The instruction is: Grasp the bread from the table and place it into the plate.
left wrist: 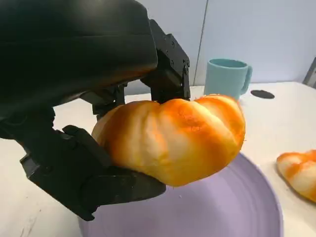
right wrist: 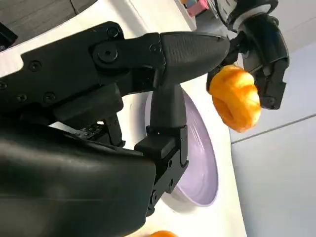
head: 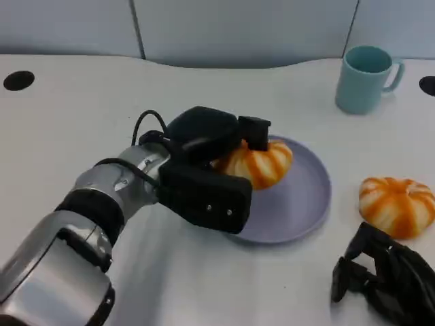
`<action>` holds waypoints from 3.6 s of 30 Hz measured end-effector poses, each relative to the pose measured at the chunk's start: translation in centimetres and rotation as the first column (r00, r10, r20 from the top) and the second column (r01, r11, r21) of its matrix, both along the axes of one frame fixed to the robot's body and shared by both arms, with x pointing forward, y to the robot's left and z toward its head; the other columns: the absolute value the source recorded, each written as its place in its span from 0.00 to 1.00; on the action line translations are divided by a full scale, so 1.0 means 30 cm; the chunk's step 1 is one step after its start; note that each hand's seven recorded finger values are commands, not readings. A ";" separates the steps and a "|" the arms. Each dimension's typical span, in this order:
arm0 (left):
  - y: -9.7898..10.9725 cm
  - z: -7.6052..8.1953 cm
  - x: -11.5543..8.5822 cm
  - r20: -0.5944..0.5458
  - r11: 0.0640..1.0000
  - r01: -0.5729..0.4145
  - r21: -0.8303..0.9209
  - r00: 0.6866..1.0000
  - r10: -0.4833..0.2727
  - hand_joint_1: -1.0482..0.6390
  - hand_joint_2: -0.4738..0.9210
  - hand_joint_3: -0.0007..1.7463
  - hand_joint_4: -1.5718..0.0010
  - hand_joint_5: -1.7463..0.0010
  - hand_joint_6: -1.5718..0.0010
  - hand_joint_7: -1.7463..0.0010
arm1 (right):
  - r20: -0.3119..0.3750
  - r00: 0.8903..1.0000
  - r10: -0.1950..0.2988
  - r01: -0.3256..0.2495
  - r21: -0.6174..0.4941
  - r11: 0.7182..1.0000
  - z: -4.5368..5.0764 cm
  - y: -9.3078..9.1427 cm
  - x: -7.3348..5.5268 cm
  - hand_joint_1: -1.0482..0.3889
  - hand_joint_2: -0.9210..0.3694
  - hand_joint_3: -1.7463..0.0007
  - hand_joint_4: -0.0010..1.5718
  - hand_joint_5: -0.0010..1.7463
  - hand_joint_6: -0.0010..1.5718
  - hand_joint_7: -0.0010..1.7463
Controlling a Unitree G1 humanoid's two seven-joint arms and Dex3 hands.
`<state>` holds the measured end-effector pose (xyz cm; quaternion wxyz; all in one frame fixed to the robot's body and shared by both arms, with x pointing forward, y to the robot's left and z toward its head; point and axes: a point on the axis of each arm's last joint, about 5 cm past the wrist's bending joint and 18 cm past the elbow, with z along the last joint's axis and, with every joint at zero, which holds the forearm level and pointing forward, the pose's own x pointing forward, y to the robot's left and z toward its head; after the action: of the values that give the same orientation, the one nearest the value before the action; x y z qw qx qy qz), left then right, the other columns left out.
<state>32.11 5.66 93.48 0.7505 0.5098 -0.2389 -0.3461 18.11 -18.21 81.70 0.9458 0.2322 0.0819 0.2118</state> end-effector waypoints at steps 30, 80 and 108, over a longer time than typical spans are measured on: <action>-0.023 -0.002 0.003 -0.091 0.995 -0.013 0.098 0.996 0.022 0.10 1.00 0.23 0.95 0.69 0.67 1.00 | -0.001 1.000 0.005 -0.005 0.015 1.000 0.000 0.009 -0.008 0.32 0.00 0.82 0.43 1.00 0.34 0.92; 0.365 -0.258 -0.373 -0.577 0.363 -0.518 -0.774 0.814 -0.068 0.27 1.00 0.22 0.56 0.00 0.70 0.01 | -0.004 1.000 -0.010 0.010 0.006 1.000 -0.001 0.006 -0.006 0.31 0.00 0.80 0.43 1.00 0.33 0.92; 0.429 -0.329 -0.507 -0.662 0.210 -0.628 -0.749 0.706 -0.253 0.29 1.00 0.19 0.46 0.00 0.61 0.00 | 0.017 1.000 -0.001 0.002 -0.029 1.000 -0.007 -0.008 0.007 0.32 0.00 0.79 0.43 1.00 0.35 0.88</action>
<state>16.90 18.53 83.62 0.9635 -0.2004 -0.0387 -0.1732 18.31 -18.46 81.48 0.9499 0.2167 0.0768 0.2118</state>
